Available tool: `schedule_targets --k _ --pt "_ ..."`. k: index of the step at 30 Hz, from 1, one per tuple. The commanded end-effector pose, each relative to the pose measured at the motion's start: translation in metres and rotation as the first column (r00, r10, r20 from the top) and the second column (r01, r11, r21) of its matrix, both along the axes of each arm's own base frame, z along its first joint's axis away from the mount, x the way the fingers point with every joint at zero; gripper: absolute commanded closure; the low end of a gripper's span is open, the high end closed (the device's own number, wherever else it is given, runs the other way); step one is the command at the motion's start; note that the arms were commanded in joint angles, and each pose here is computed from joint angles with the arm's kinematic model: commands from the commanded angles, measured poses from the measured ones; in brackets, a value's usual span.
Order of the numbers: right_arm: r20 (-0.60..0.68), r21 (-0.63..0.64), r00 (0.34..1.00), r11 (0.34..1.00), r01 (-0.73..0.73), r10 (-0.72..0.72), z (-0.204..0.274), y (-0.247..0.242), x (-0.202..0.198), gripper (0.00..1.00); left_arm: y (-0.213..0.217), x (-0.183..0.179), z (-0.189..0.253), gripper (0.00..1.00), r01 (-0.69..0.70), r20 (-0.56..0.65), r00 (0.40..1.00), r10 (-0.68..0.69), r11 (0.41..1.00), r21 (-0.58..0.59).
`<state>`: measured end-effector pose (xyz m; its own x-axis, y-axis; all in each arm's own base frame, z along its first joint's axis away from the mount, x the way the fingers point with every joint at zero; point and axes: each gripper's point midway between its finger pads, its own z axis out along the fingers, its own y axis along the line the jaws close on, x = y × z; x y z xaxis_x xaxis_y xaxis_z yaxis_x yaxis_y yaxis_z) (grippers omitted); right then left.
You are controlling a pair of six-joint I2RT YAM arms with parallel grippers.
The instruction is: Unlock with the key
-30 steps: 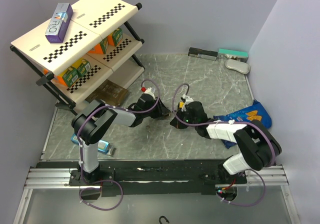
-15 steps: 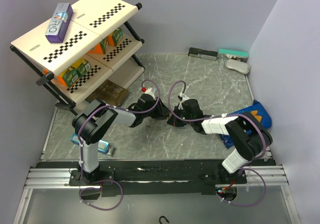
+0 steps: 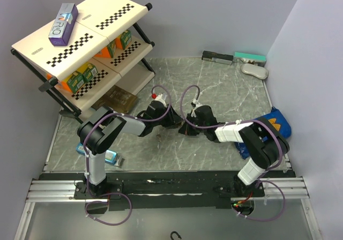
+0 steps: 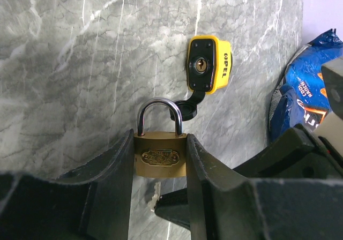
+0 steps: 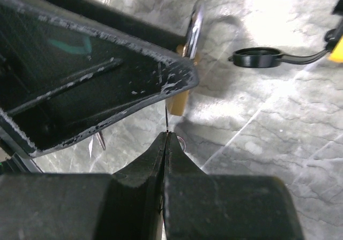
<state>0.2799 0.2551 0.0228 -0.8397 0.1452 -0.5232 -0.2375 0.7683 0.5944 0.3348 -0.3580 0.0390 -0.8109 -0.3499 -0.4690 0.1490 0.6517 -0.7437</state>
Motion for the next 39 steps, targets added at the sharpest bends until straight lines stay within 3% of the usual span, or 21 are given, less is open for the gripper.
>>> schedule_targets --k 1,19,29,39 --pt "0.0 0.03 0.999 0.999 0.042 -0.042 0.008 0.001 0.014 1.0 0.019 -0.019 -0.037 0.99 0.005 -0.096 0.995 0.004 0.995 0.097" --pt "-0.02 0.069 0.997 0.995 0.072 -0.071 0.003 -0.004 0.026 1.0 0.016 -0.022 -0.038 0.99 0.02 -0.101 0.995 -0.012 0.996 0.082" --pt "0.015 0.183 0.995 0.978 0.097 -0.102 0.012 -0.01 0.034 1.0 0.019 -0.025 -0.04 0.99 0.021 -0.099 0.995 -0.013 0.997 0.08" --pt "0.082 0.198 0.991 0.977 0.085 -0.102 0.019 -0.008 0.043 1.0 0.017 -0.028 -0.042 0.99 0.037 -0.104 0.994 -0.03 0.997 0.067"
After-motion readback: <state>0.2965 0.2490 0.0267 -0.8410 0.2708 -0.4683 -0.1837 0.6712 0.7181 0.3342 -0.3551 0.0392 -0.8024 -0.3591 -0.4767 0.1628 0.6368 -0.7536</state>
